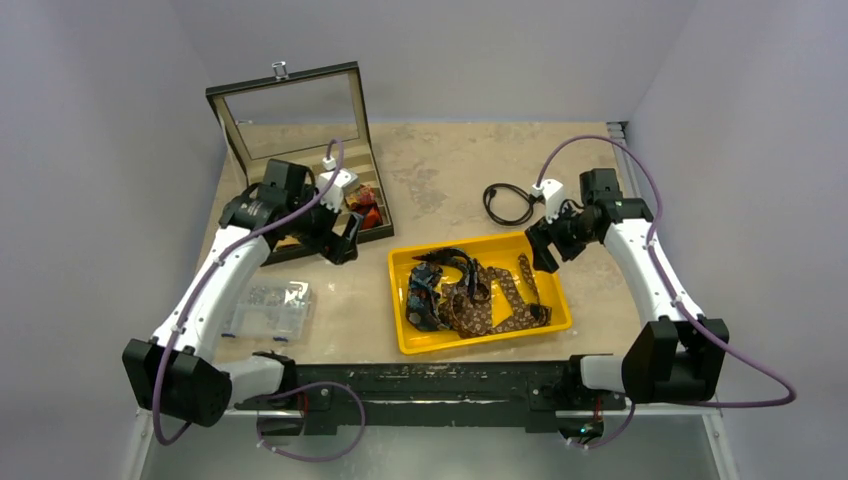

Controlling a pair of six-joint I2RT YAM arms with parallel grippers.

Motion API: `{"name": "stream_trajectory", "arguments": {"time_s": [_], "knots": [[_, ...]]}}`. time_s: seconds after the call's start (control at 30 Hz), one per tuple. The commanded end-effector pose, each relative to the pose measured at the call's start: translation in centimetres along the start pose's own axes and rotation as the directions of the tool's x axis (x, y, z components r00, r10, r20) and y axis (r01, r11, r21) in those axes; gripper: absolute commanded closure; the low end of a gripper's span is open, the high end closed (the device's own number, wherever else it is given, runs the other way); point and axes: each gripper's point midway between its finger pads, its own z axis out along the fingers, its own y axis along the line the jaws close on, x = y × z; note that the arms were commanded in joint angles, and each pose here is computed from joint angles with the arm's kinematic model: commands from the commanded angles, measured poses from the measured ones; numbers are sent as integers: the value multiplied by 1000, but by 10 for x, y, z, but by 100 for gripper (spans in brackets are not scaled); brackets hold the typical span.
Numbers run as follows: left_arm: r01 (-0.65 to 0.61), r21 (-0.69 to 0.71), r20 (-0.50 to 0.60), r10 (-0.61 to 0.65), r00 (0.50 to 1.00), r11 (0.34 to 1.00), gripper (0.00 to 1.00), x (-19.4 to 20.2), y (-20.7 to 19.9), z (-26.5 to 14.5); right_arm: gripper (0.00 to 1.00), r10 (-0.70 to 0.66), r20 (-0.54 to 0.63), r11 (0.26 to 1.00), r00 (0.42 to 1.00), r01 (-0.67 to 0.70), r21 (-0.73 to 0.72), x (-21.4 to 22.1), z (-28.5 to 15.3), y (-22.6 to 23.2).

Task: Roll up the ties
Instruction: Pick up the tie from the bin.

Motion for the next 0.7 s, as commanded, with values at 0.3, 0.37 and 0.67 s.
{"name": "stream_trajectory", "arguments": {"time_s": [0.3,0.37,0.67], "knots": [[-524,390,127,519,845,757,0,-25,-111,38,24,52,97,998,994,-55,35,-34,-10,-9],[-622,428,152,627,764,655,0,-17,-127,50,24,56,93,998,994,-60,37,-32,-10,-9],[-841,467,297,848,439,272,0,7,-163,103,24,65,79,996,995,-68,48,-28,-10,-10]]}}
